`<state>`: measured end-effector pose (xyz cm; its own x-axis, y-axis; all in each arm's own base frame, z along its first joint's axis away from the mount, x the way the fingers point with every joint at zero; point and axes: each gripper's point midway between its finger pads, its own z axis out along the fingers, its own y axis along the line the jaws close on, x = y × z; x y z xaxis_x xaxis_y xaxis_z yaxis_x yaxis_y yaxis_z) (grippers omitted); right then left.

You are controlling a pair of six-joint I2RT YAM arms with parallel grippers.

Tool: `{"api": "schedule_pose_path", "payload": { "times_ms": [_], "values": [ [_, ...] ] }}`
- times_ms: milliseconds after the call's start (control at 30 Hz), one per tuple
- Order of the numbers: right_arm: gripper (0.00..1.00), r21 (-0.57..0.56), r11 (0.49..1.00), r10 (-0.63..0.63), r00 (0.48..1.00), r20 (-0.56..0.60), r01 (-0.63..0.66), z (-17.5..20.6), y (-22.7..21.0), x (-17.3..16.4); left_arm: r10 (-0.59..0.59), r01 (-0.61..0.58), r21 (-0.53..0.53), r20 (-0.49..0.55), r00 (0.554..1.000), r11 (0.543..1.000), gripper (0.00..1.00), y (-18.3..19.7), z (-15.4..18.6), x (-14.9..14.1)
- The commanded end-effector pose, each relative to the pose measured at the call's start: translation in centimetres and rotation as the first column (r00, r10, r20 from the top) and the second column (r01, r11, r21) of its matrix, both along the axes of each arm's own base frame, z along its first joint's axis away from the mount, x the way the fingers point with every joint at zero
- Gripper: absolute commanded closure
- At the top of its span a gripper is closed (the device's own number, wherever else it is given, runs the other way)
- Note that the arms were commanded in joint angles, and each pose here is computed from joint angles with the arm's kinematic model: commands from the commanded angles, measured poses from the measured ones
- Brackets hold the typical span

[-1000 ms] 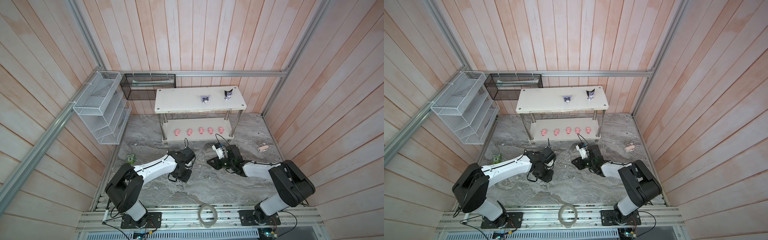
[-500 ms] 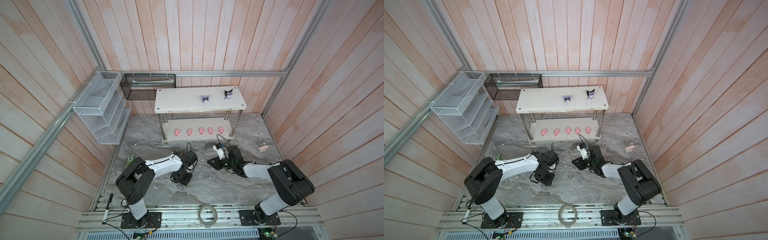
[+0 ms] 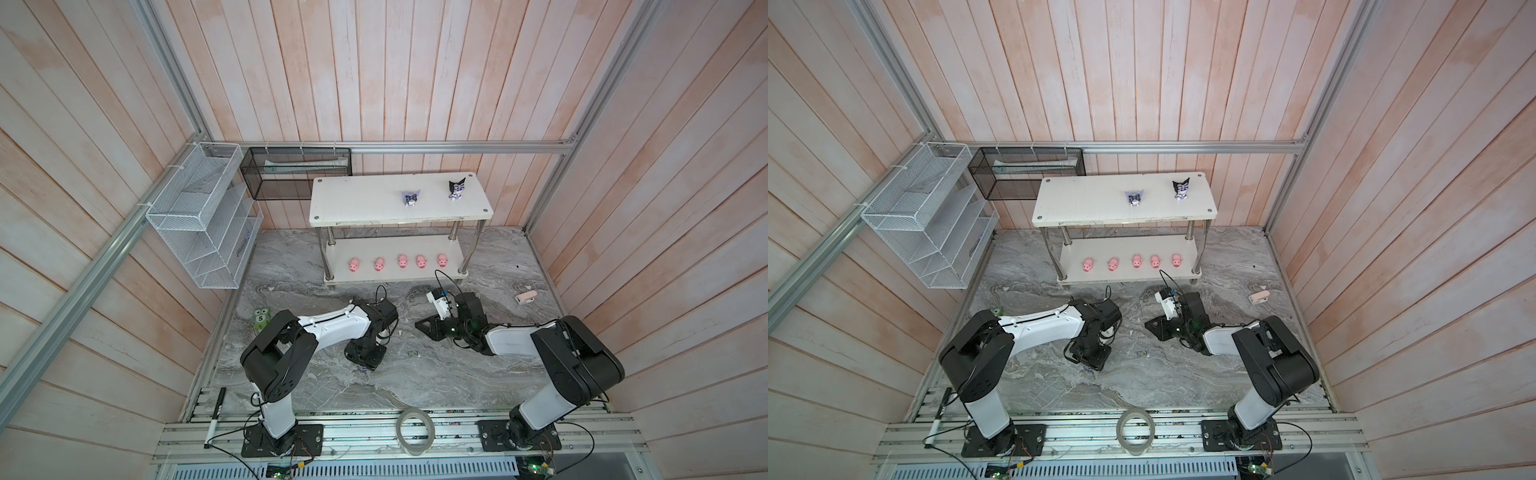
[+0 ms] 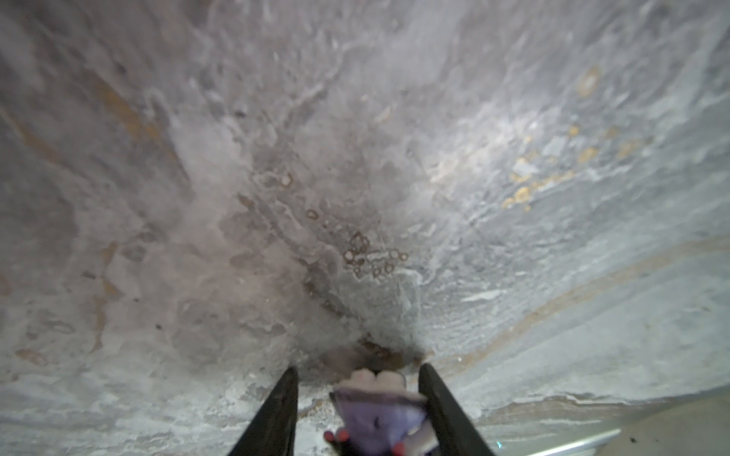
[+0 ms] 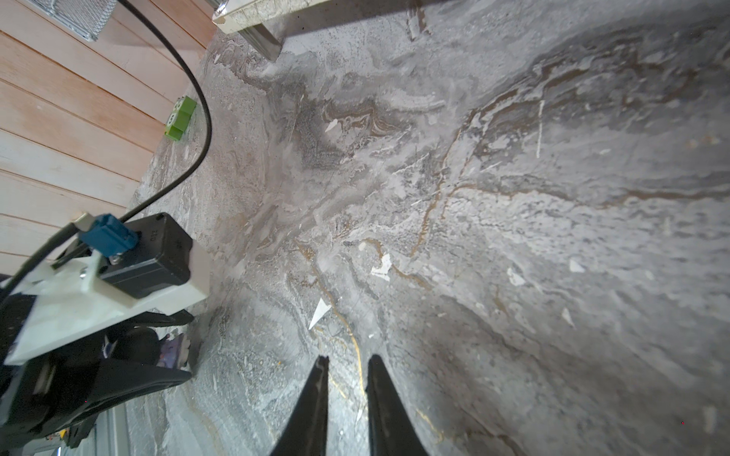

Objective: Organize plastic toys on shelves
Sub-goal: Place the plastic toy at the bottom-center of the table.

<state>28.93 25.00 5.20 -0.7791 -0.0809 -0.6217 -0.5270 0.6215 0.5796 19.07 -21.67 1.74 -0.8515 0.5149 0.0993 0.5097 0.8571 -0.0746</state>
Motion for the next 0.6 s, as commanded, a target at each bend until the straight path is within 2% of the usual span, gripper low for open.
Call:
{"api": "schedule_pose_path", "payload": {
  "times_ms": [0, 167, 567],
  "values": [
    [0.8, 0.007, 1.0, 0.006, 1.0, -0.015, -0.005, -0.63, -0.12, -0.28, -0.014, 0.014, 0.041, -0.005, 1.0, 0.999, 0.61, 0.32, -0.59, 0.08],
    [0.8, 0.014, 1.0, 0.008, 1.0, -0.021, -0.007, -0.73, 0.0, -0.21, -0.013, 0.013, 0.033, 0.004, 1.0, 0.999, 0.54, -0.09, -0.37, 0.35],
    [0.8, 0.018, 1.0, 0.008, 1.0, -0.026, -0.007, -0.89, 0.06, -0.16, -0.01, 0.008, 0.054, 0.036, 0.999, 0.998, 0.45, -0.23, 0.21, 0.83]
  ]
}}
